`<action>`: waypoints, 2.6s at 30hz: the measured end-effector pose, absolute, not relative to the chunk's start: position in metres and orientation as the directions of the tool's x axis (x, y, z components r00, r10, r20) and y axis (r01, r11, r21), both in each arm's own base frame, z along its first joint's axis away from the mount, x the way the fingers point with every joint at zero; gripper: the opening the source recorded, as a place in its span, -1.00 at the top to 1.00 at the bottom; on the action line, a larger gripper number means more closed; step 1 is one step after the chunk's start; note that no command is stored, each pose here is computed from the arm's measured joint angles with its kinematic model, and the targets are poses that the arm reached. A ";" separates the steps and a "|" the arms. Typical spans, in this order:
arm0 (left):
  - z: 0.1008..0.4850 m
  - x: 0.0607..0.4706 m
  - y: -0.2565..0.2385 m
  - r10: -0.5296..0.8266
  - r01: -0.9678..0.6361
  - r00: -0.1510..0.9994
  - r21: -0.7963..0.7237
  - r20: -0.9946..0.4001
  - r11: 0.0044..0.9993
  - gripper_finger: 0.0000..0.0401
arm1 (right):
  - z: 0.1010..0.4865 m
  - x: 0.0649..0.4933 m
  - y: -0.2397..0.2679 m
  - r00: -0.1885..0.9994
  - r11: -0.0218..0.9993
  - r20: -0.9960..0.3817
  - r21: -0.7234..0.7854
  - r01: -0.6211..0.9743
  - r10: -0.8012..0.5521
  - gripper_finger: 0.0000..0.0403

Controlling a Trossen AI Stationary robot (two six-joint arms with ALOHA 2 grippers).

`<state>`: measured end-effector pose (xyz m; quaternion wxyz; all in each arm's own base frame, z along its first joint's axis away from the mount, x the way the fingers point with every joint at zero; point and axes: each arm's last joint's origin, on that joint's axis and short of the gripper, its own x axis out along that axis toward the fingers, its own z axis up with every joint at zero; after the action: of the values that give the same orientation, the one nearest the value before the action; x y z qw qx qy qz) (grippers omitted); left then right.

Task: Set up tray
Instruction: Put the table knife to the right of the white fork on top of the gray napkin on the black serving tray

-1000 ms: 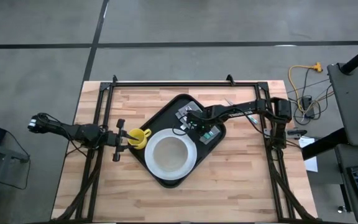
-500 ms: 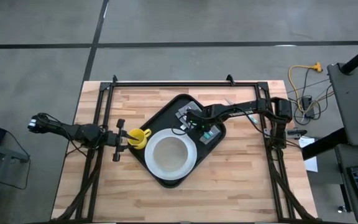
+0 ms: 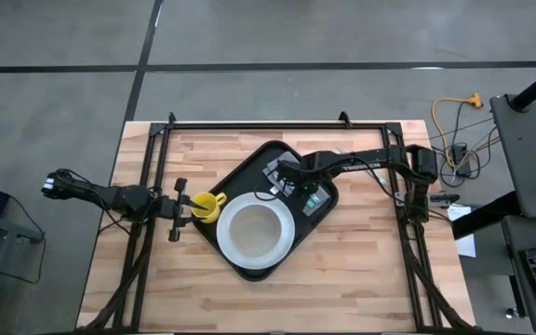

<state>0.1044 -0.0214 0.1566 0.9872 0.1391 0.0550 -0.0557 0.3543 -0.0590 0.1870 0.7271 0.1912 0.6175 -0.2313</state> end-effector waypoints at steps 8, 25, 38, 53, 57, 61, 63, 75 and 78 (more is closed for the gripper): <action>0.157 0.104 -0.021 -0.094 0.125 0.988 0.268 -0.124 0.955 0.50 | 0.192 0.350 -0.074 0.106 0.847 -0.989 -0.031 0.530 -0.102 0.49; 0.157 0.104 -0.021 -0.095 0.126 0.988 0.268 -0.124 0.955 0.50 | 0.173 0.318 -0.089 0.016 0.885 -0.996 -0.068 0.460 -0.085 0.51; 0.157 0.104 -0.021 -0.095 0.125 0.988 0.268 -0.124 0.955 0.50 | 0.182 0.263 -0.097 0.113 0.846 -0.986 -0.045 0.531 -0.124 0.56; 0.157 0.104 -0.021 -0.095 0.125 0.988 0.268 -0.124 0.955 0.50 | 0.176 0.193 -0.121 0.117 0.716 -0.979 -0.037 0.697 -0.164 0.58; 0.157 0.104 -0.021 -0.095 0.125 0.988 0.268 -0.124 0.955 0.50 | 0.172 0.185 -0.127 0.098 0.688 -0.982 -0.042 0.724 -0.163 0.56; 0.157 0.104 -0.021 -0.095 0.125 0.988 0.269 -0.123 0.955 0.50 | 0.171 0.181 -0.133 0.090 0.688 -0.982 -0.049 0.724 -0.164 0.57; 0.157 0.104 -0.021 -0.095 0.125 0.988 0.268 -0.124 0.955 0.50 | 0.170 0.180 -0.135 0.084 0.708 -0.983 -0.057 0.704 -0.163 0.58; 0.157 0.104 -0.021 -0.095 0.125 0.988 0.269 -0.124 0.955 0.50 | 0.170 0.170 -0.150 0.055 0.660 -0.975 -0.103 0.744 -0.215 0.63; 0.157 0.104 -0.021 -0.095 0.125 0.988 0.268 -0.124 0.955 0.50 | 0.170 0.164 -0.155 0.026 0.636 -0.973 -0.130 0.761 -0.230 0.61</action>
<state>0.1043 -0.0213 0.1567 0.9872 0.1391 0.0548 -0.0556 0.1639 -0.1555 0.1696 0.6808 0.2228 0.5954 -0.3638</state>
